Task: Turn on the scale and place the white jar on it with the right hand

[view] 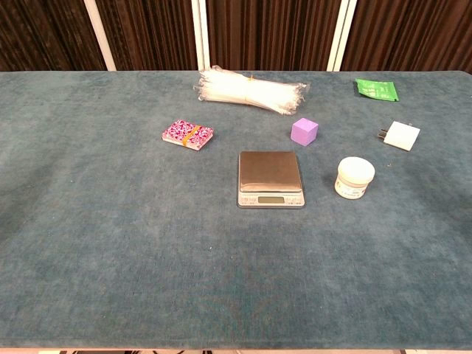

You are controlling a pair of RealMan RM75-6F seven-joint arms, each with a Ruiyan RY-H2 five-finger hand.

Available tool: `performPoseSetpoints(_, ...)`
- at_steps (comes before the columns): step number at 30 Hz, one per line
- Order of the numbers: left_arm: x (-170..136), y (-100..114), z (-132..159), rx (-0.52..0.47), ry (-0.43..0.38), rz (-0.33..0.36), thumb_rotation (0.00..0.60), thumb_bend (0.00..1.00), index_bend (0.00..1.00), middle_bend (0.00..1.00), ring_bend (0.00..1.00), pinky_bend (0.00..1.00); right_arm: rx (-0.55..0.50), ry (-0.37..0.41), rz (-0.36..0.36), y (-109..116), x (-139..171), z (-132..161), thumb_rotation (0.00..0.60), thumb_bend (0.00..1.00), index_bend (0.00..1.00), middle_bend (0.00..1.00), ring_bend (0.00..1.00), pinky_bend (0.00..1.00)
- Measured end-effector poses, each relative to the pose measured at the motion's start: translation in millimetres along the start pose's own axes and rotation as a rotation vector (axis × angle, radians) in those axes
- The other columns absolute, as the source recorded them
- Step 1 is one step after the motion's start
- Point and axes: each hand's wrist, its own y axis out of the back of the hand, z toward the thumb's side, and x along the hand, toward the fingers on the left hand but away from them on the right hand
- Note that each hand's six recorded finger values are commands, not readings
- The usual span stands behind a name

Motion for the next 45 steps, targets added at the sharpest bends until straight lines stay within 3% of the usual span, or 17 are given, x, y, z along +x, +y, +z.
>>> performPoseSetpoints(1, 0.0, -0.2, -0.1, -0.001, 0.001, -0.002, 0.600, 0.10, 0.00, 0.00, 0.00, 0.00, 0.010, 0.015, 0.006, -0.4, -4.1, 4.5, 0.600, 0.62, 0.00, 0.41, 0.56, 0.61)
performPoseSetpoints(4, 0.3, -0.3, -0.7, -0.001, 0.004, -0.003, 0.600, 0.11, 0.00, 0.00, 0.00, 0.00, 0.041, 0.057, 0.037, -7.4, -15.8, 20.0, 0.600, 0.71, 0.00, 0.54, 0.65, 0.70)
performPoseSetpoints(10, 0.8, 0.4, -3.1, -0.009, 0.013, -0.004, 0.600, 0.12, 0.00, 0.00, 0.00, 0.00, 0.084, 0.152, 0.108, -34.4, -42.0, 60.8, 0.600, 0.86, 0.02, 0.75, 0.79, 0.79)
performPoseSetpoints(24, 2.8, 1.6, -10.5, -0.020, 0.038, -0.005, 0.600, 0.12, 0.00, 0.00, 0.00, 0.00, 0.194, 0.258, 0.302, -101.9, -89.2, 131.1, 0.600, 0.92, 0.02, 0.78, 0.82, 0.86)
performPoseSetpoints(45, 5.6, -3.7, -11.4, -0.015, 0.048, -0.019, 0.600, 0.12, 0.00, 0.00, 0.00, 0.00, 0.196, 0.340, 0.387, -146.5, -93.0, 179.2, 0.600, 0.92, 0.04, 0.78, 0.82, 0.93)
